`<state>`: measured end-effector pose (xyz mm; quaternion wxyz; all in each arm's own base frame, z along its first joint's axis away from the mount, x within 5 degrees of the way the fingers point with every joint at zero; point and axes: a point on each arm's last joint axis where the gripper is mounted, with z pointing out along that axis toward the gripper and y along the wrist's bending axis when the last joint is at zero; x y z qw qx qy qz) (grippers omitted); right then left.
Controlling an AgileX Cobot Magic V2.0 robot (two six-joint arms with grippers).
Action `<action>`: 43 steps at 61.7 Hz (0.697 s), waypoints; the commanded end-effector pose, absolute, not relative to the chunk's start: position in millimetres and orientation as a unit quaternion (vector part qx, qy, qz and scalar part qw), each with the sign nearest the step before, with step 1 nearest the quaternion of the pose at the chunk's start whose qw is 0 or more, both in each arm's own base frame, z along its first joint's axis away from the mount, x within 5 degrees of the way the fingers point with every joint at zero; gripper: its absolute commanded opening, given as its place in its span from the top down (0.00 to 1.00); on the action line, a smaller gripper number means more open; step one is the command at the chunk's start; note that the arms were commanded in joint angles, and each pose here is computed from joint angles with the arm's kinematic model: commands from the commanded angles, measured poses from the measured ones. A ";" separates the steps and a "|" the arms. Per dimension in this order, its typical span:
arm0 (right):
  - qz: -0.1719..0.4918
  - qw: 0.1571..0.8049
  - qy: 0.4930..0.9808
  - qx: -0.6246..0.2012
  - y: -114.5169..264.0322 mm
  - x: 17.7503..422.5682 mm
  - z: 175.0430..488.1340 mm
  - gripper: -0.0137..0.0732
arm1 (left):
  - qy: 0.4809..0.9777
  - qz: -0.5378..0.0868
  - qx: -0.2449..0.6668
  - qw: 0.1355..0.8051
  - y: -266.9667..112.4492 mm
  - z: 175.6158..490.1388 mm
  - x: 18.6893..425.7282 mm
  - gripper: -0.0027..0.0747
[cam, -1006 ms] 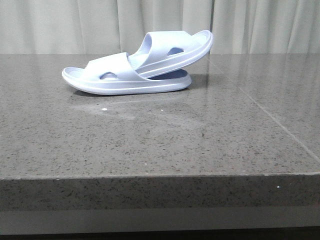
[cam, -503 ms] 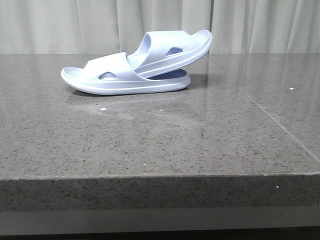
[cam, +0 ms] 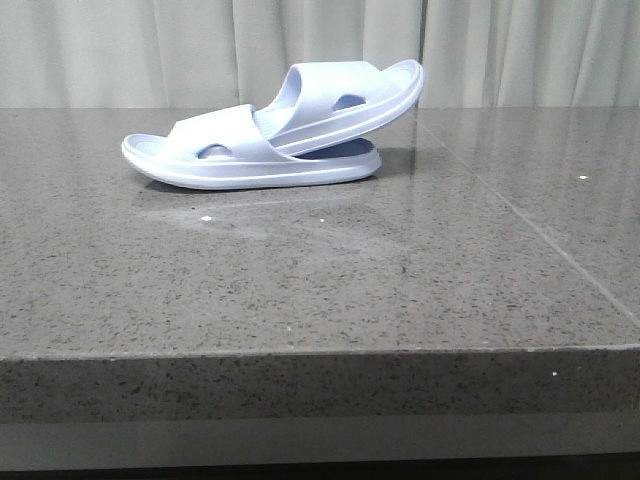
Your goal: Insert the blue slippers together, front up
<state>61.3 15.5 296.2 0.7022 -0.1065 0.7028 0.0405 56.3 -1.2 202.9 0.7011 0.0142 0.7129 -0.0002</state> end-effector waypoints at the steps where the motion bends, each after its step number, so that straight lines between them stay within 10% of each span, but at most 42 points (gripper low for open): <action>1: 0.031 0.737 0.668 -0.092 12.7 61.2 310.8 0.97 | 0.681 -0.008 0.005 0.732 -1.0 209.1 55.0 0.99; 43: 0.086 0.730 0.678 -0.002 7.0 57.1 217.3 0.97 | 0.681 -0.008 0.005 0.732 -1.0 209.1 55.0 0.99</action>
